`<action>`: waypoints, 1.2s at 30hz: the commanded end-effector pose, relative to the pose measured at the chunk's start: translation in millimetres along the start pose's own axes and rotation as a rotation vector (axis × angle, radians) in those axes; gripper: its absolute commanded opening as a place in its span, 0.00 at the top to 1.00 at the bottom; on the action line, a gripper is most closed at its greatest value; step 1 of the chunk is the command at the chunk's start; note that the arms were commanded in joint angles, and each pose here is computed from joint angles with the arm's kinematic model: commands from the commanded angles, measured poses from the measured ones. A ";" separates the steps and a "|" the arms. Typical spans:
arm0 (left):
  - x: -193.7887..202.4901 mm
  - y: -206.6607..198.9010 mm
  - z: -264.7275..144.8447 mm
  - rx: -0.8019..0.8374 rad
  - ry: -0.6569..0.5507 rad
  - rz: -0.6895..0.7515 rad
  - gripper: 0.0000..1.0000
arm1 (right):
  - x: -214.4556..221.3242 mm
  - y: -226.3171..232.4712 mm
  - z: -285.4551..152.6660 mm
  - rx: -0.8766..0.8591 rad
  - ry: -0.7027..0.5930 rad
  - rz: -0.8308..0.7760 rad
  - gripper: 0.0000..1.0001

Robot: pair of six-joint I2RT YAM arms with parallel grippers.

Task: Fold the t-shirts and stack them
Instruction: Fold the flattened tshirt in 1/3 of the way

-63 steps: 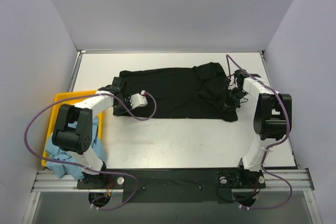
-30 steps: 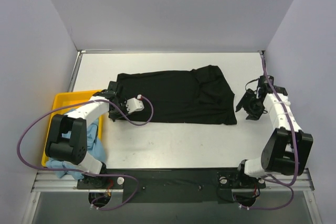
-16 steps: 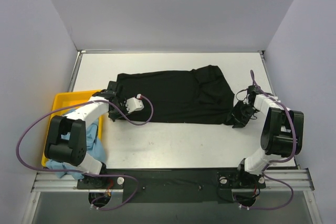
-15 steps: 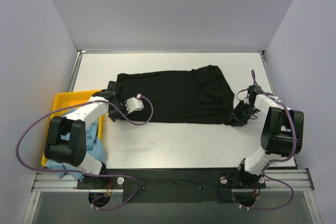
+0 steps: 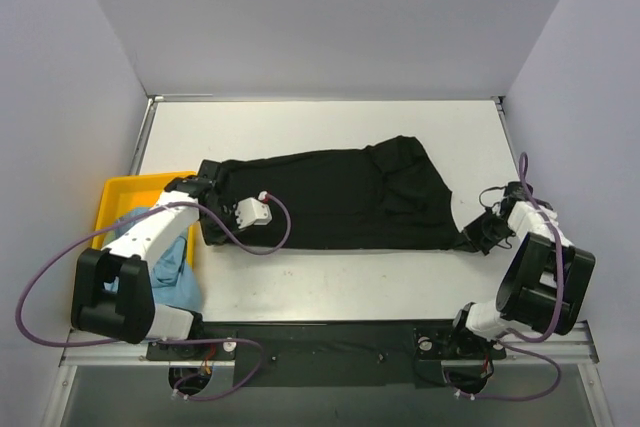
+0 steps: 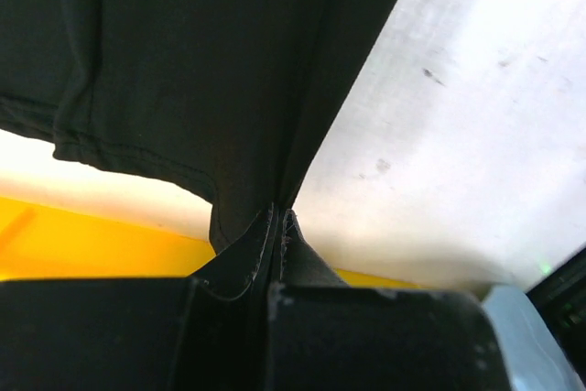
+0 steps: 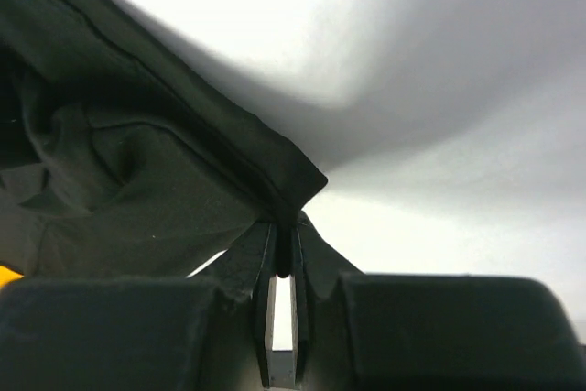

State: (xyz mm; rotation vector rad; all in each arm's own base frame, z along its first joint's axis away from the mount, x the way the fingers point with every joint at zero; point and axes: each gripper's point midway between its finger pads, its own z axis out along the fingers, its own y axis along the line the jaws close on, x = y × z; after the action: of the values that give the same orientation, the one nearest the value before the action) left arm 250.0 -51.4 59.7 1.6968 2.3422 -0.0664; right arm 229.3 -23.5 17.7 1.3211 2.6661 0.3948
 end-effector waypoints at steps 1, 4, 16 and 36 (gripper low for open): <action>8.6 -33.1 -22.9 0.099 0.012 0.018 1.00 | 35.4 -20.7 -17.1 0.046 0.073 0.059 1.00; 16.8 -49.6 -23.5 0.149 0.037 -0.005 1.00 | 53.5 -39.3 -20.7 0.085 0.102 0.105 1.00; -9.7 -25.5 -27.6 0.047 -0.044 -0.010 0.48 | 6.1 -49.6 -57.2 0.098 -0.120 0.224 0.44; -417.9 -3.0 -26.9 0.176 -0.637 -0.236 0.46 | -23.1 84.0 -58.3 -0.024 -0.046 -0.354 0.55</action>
State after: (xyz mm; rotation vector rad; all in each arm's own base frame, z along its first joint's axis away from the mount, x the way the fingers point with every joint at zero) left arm 332.2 -386.0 159.9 1.4857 2.0286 -0.5713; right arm 295.1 -11.7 105.2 0.8637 2.6924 0.2949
